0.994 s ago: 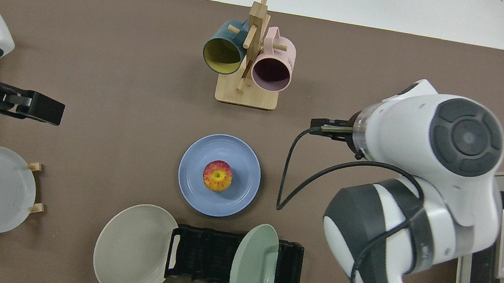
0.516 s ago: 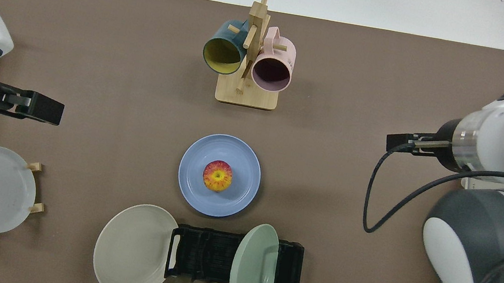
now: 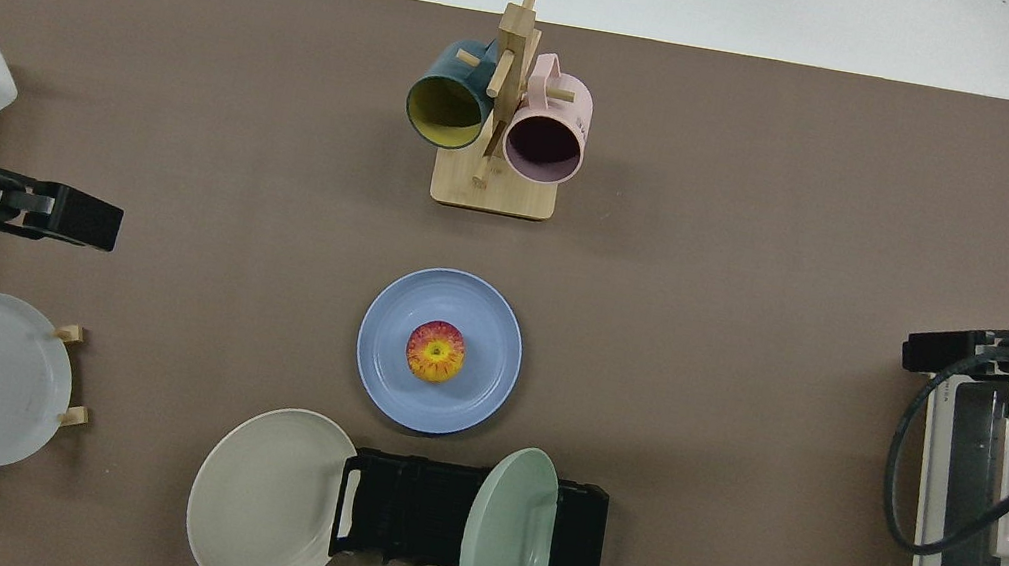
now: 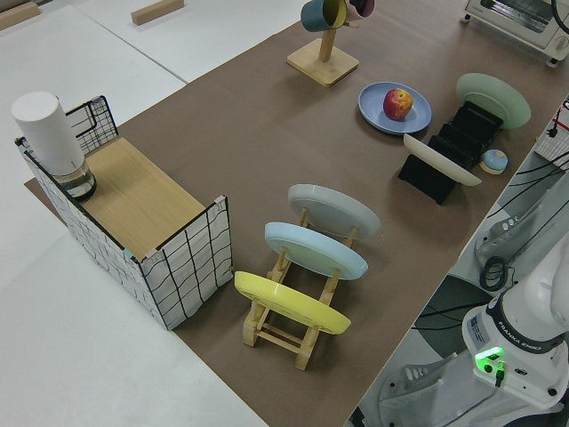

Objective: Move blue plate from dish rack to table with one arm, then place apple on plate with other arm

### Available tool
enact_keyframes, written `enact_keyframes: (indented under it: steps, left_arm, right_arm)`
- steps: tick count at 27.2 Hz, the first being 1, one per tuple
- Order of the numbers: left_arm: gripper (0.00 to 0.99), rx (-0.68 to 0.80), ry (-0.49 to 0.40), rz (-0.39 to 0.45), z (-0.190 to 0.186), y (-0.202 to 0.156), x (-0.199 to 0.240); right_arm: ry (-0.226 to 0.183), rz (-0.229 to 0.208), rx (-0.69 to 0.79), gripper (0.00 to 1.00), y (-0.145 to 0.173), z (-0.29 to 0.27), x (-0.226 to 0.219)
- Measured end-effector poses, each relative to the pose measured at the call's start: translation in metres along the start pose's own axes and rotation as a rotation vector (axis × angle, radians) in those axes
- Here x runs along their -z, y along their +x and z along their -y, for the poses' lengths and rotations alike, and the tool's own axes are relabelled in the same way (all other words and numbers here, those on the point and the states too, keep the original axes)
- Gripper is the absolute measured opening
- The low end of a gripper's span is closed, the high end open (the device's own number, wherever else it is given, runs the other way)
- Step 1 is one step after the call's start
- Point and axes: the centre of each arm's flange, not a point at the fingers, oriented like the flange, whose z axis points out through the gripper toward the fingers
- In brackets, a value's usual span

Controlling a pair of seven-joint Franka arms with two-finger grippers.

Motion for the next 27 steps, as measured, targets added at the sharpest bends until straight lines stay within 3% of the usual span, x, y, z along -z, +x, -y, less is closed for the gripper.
enact_keyframes:
  steps: [27]
  left_arm:
    - [0.991, 0.003, 0.001, -0.007, 0.001, -0.002, 0.004]
  right_arm:
    - [0.001, 0.002, -0.040, 1.00, -0.001, -0.020, -0.001]
